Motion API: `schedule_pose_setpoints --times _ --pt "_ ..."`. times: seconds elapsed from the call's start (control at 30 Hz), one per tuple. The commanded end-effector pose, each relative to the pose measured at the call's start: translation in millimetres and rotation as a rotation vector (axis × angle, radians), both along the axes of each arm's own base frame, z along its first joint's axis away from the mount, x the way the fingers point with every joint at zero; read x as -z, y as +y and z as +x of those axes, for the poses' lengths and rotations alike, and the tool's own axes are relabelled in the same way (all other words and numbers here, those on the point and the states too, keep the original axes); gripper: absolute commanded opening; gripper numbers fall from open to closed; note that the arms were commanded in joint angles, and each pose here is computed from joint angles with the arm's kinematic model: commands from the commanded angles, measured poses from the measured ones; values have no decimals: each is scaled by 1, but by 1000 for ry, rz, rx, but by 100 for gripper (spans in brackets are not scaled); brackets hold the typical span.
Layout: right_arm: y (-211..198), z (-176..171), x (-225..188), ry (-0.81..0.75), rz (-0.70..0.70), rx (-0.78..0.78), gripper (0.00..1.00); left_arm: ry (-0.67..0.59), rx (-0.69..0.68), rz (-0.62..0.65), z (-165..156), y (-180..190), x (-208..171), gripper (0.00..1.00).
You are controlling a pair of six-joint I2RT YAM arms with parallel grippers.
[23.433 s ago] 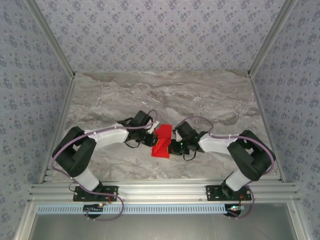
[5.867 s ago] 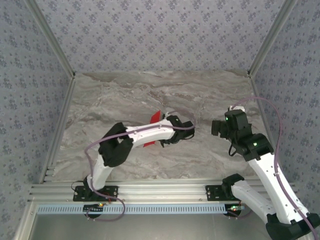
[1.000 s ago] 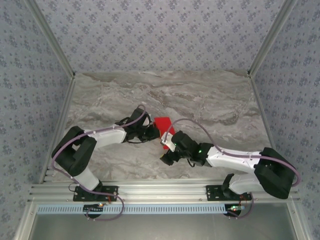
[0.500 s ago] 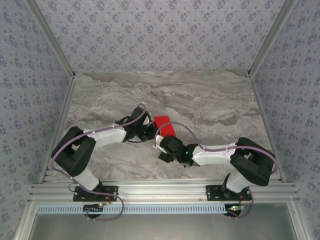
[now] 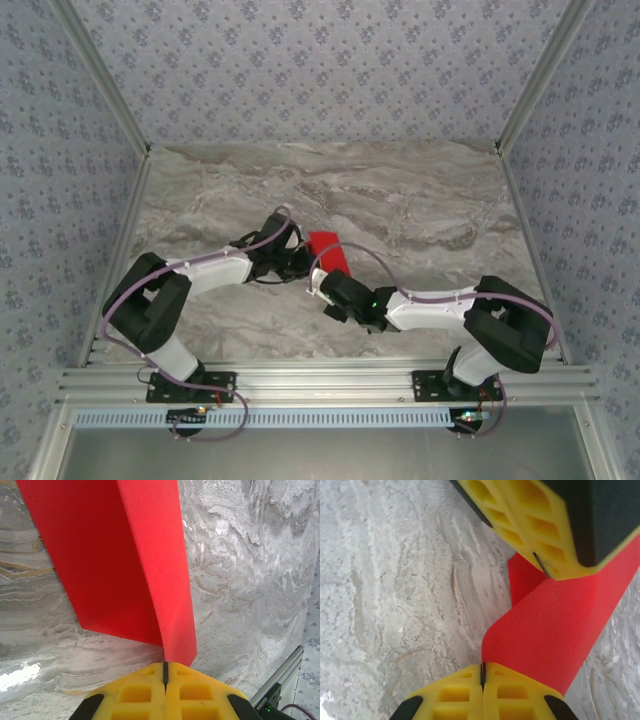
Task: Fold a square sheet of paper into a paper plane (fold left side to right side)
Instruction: Third fold the triangle at the center of the table.
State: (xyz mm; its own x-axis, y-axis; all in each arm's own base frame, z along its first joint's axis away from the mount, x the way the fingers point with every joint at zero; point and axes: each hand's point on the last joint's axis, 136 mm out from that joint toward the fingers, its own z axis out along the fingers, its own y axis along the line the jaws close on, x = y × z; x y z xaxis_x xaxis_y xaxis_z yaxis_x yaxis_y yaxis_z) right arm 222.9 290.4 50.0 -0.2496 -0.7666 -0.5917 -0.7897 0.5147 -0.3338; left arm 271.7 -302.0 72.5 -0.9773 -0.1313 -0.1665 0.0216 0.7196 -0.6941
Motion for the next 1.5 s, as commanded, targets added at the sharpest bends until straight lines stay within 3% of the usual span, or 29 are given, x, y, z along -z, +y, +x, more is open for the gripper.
schedule_pose_setpoints --times 0.0,0.1,0.2,0.3,0.63,0.93,1.47 --pt "6 -11 -5 82 41 -34 0 -49 3 -23 8 2 -22 12" --pt "10 -17 -5 152 79 -53 0 -58 -2 -15 8 10 -26 19" --pt "15 -26 -5 247 121 -94 0 -81 -13 -4 7 24 -33 36" --pt "20 -31 -6 338 171 -105 0 -118 -26 -1 8 36 -46 40" --pt "35 -30 -7 507 263 -100 0 -82 89 -27 28 5 -38 22" --pt "42 -31 1 605 284 -92 0 -9 161 19 41 -18 -2 18" --pt "28 -10 0 735 371 -14 0 99 206 98 30 -19 54 15"
